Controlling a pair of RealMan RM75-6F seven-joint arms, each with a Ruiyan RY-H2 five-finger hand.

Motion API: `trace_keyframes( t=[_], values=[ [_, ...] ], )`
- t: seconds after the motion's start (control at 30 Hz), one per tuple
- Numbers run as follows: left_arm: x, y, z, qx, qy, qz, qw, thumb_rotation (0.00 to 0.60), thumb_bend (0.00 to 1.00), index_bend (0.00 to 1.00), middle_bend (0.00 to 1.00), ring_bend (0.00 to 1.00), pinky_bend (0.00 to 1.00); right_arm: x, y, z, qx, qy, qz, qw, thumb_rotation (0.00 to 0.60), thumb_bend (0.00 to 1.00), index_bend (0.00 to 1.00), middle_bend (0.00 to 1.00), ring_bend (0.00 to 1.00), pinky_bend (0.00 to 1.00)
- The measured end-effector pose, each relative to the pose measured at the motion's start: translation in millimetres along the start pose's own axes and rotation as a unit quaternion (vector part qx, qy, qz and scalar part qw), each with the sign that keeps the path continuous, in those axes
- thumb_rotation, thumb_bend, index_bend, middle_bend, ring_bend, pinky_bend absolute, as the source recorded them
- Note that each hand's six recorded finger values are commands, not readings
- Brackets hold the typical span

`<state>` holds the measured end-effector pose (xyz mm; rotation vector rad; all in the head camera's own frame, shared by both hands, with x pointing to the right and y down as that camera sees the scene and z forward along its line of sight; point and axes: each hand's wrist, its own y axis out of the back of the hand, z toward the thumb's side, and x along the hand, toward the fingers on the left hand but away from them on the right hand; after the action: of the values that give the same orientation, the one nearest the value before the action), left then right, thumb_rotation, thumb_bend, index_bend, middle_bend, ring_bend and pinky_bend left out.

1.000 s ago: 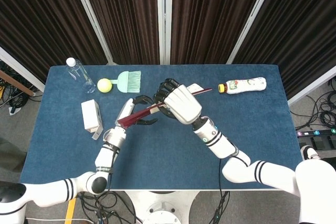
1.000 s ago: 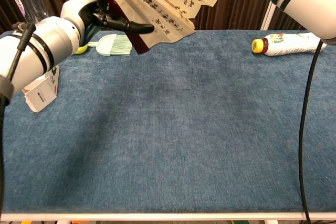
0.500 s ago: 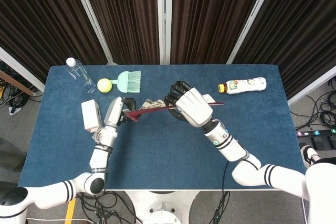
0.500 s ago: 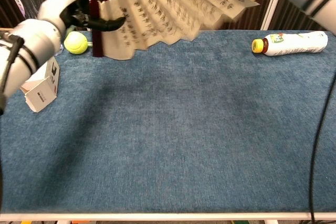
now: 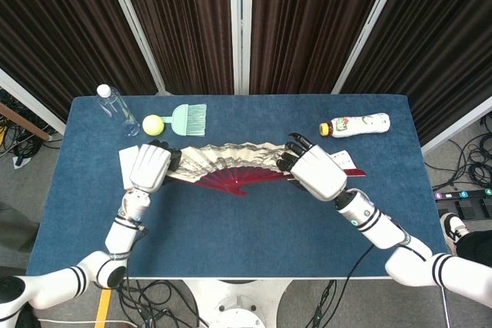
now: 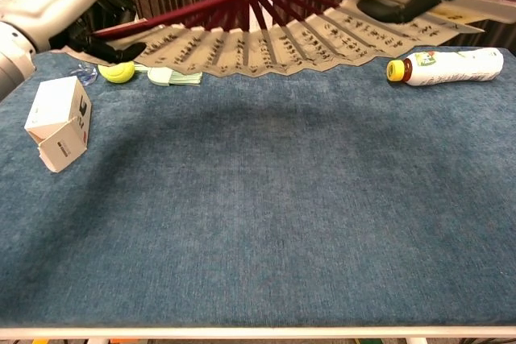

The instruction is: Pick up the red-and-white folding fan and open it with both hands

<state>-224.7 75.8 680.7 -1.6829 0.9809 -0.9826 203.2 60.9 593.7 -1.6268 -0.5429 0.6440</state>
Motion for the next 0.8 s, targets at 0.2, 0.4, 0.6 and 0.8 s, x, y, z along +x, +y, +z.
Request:
trace_keyframes(
  t=[0.2,0.4,0.6,0.8],
  values=[
    [-6.4,-10.9,14.2,0.101,-0.025,-0.004,0.9945,0.6,0.37,0.77,0.78,0.61,0.57,21.1,-9.4,-0.3,0.058,0.006,0.026,0.998,0.6,0.62,0.64,0.54,0.32,0.14],
    [-10.9,-26.0,28.0,0.163,-0.032,-0.014,0.9859,0.6,0.36,0.76,0.77,0.61,0.57,38.2,-14.9,-2.1,0.058,-0.011,0.056,0.9967,0.6,0.51,0.57,0.49,0.26,0.09],
    [-9.7,-34.7,31.6,0.201,-0.028,-0.009,0.9792,0.6,0.36,0.74,0.76,0.61,0.57,49.3,-16.0,-4.7,0.098,-0.021,0.064,0.9929,0.6,0.42,0.5,0.45,0.23,0.05],
    [-3.8,-43.4,40.0,0.228,-0.033,-0.007,0.9731,0.6,0.36,0.73,0.76,0.61,0.57,62.1,-27.4,-2.2,0.142,-0.018,0.052,0.9883,0.6,0.4,0.48,0.45,0.21,0.0]
  ],
)
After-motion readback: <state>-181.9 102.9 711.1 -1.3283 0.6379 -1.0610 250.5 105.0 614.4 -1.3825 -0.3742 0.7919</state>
